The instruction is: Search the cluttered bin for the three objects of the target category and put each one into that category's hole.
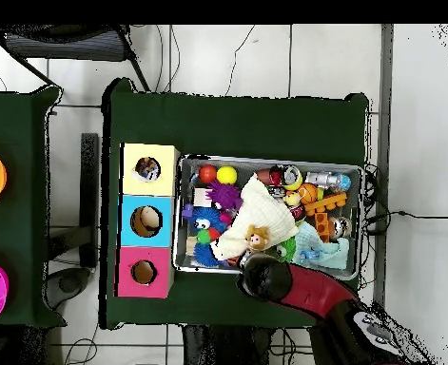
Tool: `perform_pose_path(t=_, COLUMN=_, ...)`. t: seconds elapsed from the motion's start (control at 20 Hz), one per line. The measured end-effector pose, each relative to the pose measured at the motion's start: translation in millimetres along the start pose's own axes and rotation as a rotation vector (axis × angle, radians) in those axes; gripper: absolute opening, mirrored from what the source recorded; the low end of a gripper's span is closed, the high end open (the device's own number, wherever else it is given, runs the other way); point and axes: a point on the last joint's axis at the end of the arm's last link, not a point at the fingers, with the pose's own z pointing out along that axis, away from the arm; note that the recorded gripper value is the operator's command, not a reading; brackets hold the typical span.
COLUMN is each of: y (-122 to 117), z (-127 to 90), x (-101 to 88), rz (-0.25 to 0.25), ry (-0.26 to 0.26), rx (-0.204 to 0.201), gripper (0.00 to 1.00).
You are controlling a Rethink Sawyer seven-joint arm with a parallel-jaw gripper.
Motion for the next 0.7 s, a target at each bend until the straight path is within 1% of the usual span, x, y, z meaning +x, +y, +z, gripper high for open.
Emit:
perform_pose_path(t=0.2, y=1.8, z=-2.2, x=-1.5, rz=-0.007, ry=-0.008, rx=0.005, gripper=0.00)
perform_pose_path(t=0.25, y=2.1, z=-2.4, x=-0.4, rz=-0.010, ry=-0.010, rx=0.011, gripper=0.00)
perform_pose_path(t=0.3, y=3.9, z=-3.1, x=2.3, rz=-0.021, ry=-0.015, rx=0.025, gripper=0.00)
perform_pose_path(t=0.55, y=11.4, z=-7.2, x=9.8, rz=-0.055, ry=-0.031, rx=0.058, gripper=0.00)
perform_pose_path(t=0.6, y=15.1, z=-10.8, x=12.0, rz=-0.069, ry=-0.040, rx=0.067, gripper=0.00)
perform_pose_path(t=0.7, y=21.0, z=-20.9, x=13.6, rz=-0.084, ry=-0.059, rx=0.072, gripper=0.00)
